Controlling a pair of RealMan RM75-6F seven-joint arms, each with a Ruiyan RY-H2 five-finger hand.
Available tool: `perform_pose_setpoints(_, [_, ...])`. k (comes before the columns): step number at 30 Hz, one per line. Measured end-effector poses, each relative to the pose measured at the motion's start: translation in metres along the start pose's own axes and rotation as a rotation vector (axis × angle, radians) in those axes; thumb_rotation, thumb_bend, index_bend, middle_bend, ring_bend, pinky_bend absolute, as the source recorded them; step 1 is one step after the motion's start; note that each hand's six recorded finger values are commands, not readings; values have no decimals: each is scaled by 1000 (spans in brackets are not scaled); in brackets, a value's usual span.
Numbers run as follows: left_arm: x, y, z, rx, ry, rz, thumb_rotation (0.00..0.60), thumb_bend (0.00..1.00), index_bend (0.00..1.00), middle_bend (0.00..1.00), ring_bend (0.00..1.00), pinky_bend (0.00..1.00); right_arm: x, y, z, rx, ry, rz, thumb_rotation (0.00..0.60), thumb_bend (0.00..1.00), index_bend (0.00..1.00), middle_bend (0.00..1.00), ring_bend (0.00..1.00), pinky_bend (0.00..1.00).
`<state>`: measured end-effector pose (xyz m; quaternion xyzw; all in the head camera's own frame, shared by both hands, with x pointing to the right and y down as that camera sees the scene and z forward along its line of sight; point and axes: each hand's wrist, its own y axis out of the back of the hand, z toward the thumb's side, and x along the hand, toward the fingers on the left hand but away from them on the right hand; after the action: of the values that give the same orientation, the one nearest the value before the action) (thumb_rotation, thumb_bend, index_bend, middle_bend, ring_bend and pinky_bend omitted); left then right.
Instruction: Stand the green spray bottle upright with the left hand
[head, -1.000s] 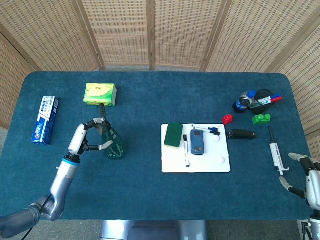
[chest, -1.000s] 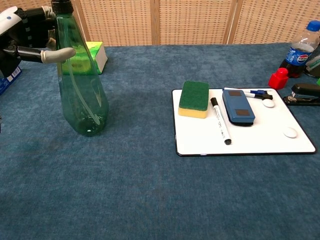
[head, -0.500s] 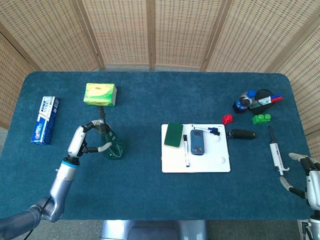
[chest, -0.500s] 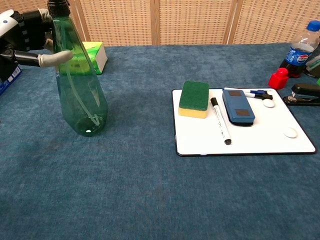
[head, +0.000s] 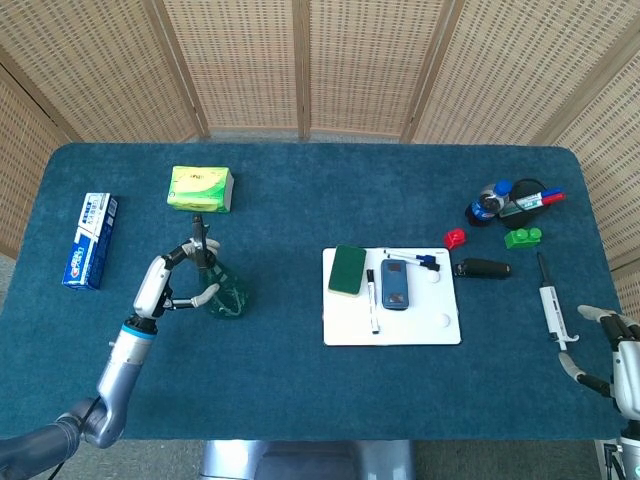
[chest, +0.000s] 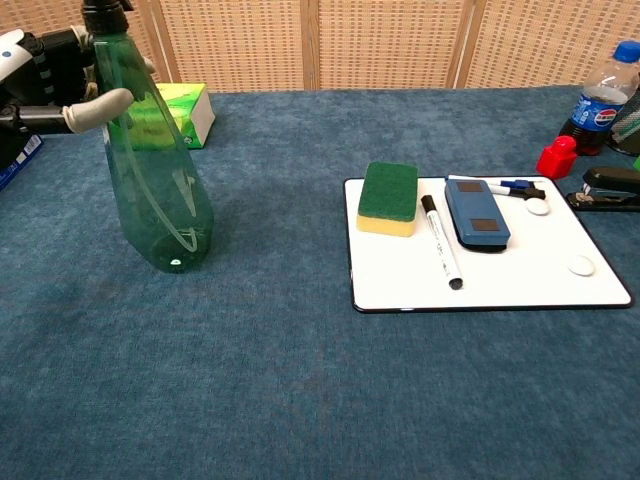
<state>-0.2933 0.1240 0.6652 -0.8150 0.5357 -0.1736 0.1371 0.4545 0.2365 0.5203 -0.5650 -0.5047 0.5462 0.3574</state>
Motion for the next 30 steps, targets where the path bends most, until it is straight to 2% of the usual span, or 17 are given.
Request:
perform_pose_setpoints(8, [-3, 3, -2, 5, 4, 17, 358, 294, 279, 250, 340, 426, 0, 0, 1, -1, 3, -2, 600, 234, 287, 383, 314, 347])
perform_pose_setpoints(19, [-8, 7, -3, 16, 10, 33, 232, 295, 254, 230, 327, 395, 0, 1, 2, -4, 10, -7, 600, 240, 288, 385, 314, 347])
perform_pose_setpoints(30, [-21, 27, -1, 57, 17, 52, 222, 293, 256, 233, 322, 399, -2, -1, 5, -8, 17, -2, 600, 240, 287, 385, 313, 347])
